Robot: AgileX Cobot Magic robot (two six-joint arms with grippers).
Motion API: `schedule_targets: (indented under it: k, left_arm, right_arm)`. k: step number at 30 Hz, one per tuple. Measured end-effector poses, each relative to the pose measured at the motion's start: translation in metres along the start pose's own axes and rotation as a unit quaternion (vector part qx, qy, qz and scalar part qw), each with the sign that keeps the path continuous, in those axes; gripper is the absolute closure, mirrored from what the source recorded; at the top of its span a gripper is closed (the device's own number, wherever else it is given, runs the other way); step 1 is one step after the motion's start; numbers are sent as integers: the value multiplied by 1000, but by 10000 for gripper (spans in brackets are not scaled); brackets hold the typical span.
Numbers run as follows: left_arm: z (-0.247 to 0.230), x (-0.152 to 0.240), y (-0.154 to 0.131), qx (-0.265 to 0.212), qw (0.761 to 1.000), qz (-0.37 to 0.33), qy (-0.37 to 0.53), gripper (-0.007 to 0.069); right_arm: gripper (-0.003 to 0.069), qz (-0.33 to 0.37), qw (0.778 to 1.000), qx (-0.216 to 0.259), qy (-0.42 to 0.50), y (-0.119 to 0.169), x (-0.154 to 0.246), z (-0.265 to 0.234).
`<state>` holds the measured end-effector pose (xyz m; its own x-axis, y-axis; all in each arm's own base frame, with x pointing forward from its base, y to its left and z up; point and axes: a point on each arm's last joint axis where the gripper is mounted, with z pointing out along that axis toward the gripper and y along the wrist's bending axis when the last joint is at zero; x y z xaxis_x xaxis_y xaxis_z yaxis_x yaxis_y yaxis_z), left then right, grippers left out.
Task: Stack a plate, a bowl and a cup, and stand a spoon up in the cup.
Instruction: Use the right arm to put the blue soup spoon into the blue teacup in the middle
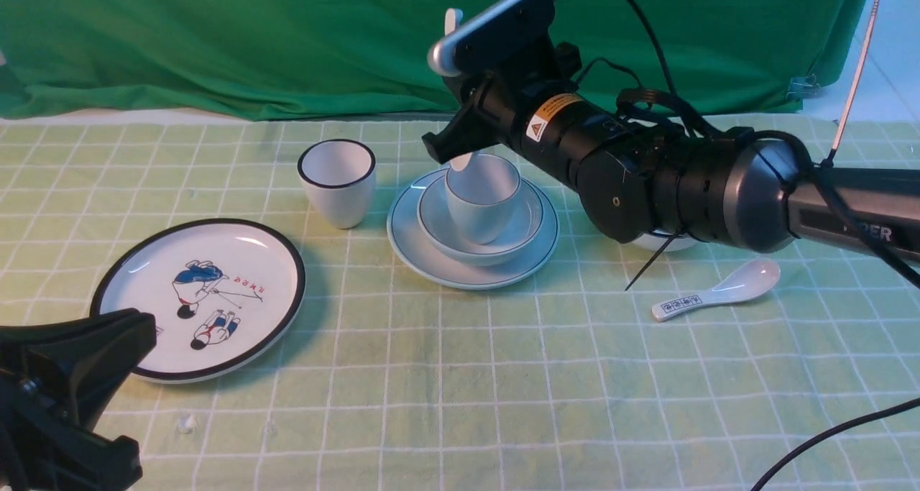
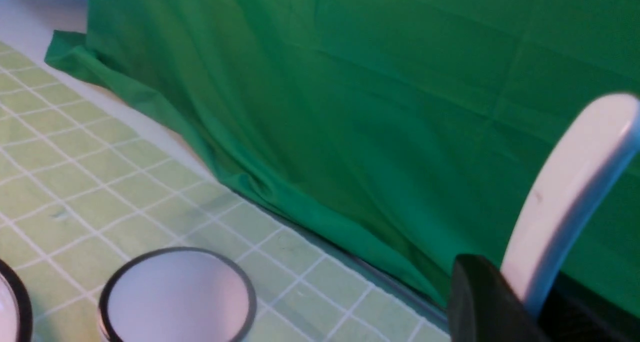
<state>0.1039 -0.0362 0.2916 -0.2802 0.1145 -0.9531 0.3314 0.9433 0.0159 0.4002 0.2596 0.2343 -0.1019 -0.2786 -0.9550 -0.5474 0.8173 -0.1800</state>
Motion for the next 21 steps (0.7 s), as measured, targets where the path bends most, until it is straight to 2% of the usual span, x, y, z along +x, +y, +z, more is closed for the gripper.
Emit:
schedule_targets:
  k: [6, 8, 12, 13, 14, 18, 21]
  left_arm:
    - [0, 0, 0, 0, 1000, 0, 0, 609]
    - [0, 0, 0, 0, 1000, 0, 0, 609]
    - [0, 0, 0, 0, 1000, 0, 0, 609]
    - [0, 0, 0, 0, 1000, 0, 0, 609]
    - [0, 0, 0, 0, 1000, 0, 0, 609]
    - [0, 0, 0, 0, 1000, 0, 0, 609]
    - [0, 0, 0, -2, 1000, 7, 0, 609]
  right_arm:
    - [570, 7, 1000, -1, 30, -5, 11, 3]
    - [539, 7, 999, -1, 39, -5, 17, 5]
    - [347, 7, 999, -3, 52, -4, 24, 8]
    - [340, 7, 999, -3, 52, -4, 24, 8]
    - [298, 8, 999, -3, 51, -5, 22, 7]
    - [296, 3, 997, -16, 77, -7, 4, -10]
    - [377, -34, 996, -26, 73, -22, -57, -62]
